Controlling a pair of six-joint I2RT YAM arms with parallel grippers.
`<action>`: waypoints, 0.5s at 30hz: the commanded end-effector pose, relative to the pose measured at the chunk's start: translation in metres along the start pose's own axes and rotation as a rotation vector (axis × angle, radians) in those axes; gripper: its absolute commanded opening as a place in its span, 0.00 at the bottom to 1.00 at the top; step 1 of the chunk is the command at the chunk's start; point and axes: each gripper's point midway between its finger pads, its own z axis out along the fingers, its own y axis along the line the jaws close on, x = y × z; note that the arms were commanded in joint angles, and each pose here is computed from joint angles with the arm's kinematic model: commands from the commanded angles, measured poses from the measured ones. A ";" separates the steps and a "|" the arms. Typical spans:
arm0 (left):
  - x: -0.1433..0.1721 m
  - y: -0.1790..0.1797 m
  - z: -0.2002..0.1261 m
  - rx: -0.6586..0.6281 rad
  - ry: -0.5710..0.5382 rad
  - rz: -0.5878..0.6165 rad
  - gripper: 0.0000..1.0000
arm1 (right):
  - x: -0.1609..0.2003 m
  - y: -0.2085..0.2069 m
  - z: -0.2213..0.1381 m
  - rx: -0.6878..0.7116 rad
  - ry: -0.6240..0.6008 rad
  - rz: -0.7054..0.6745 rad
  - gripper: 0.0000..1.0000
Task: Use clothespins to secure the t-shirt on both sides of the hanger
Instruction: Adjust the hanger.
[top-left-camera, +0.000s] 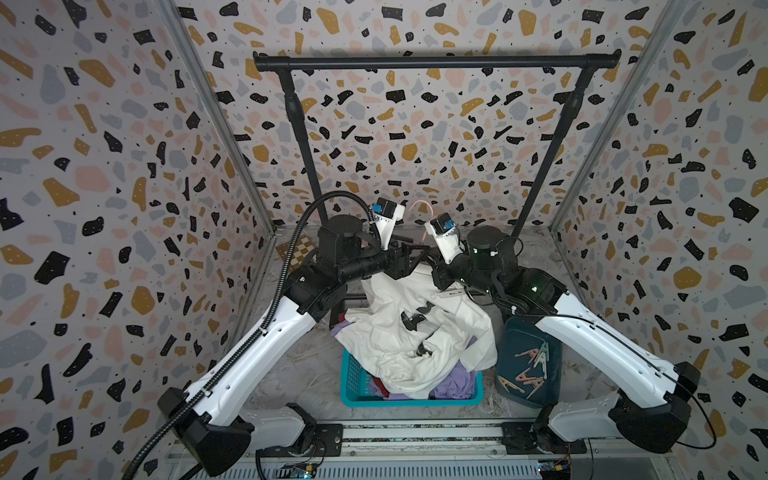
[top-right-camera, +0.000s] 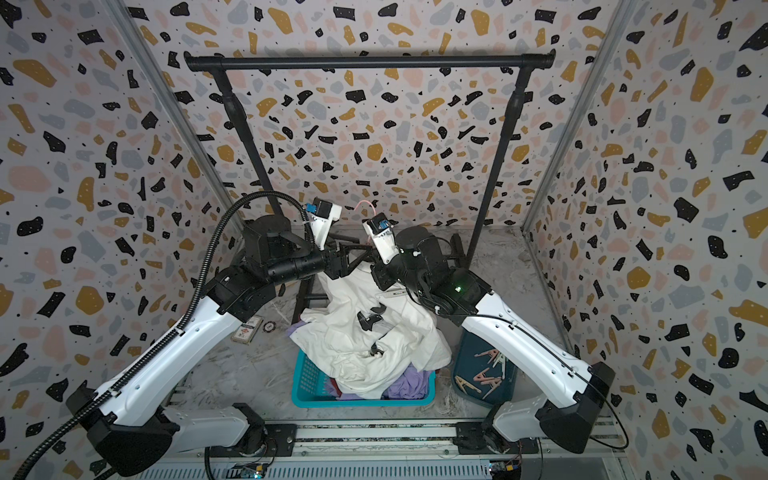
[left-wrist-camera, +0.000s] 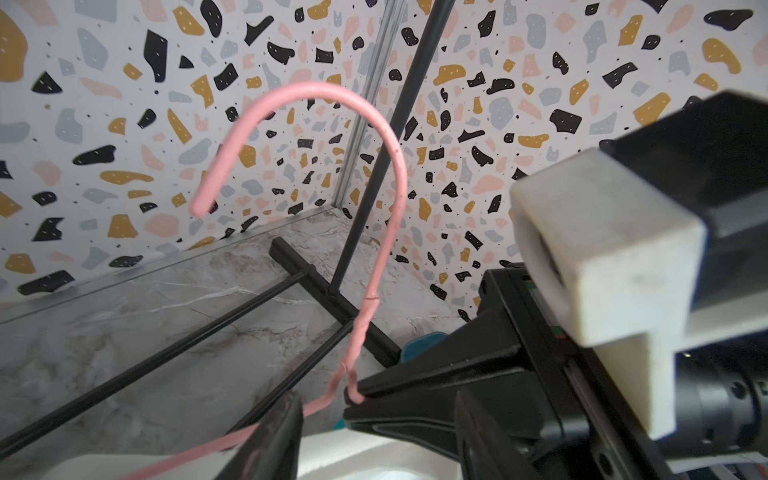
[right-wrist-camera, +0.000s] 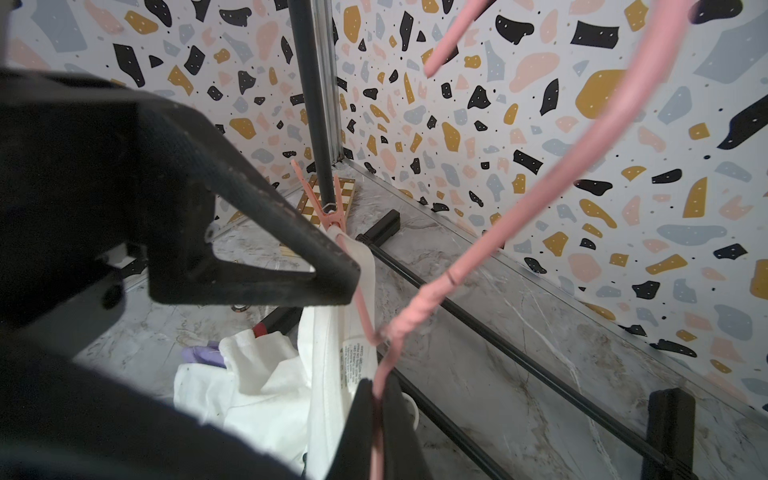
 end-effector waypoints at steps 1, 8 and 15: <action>-0.016 0.001 0.002 -0.029 -0.069 0.125 0.54 | -0.032 0.004 -0.017 -0.014 -0.086 0.018 0.00; -0.017 -0.005 0.012 0.023 -0.084 0.160 0.39 | -0.032 0.010 -0.013 -0.030 -0.072 -0.002 0.00; -0.019 0.001 0.019 0.006 -0.089 0.152 0.25 | -0.029 0.020 -0.012 -0.048 -0.066 -0.042 0.00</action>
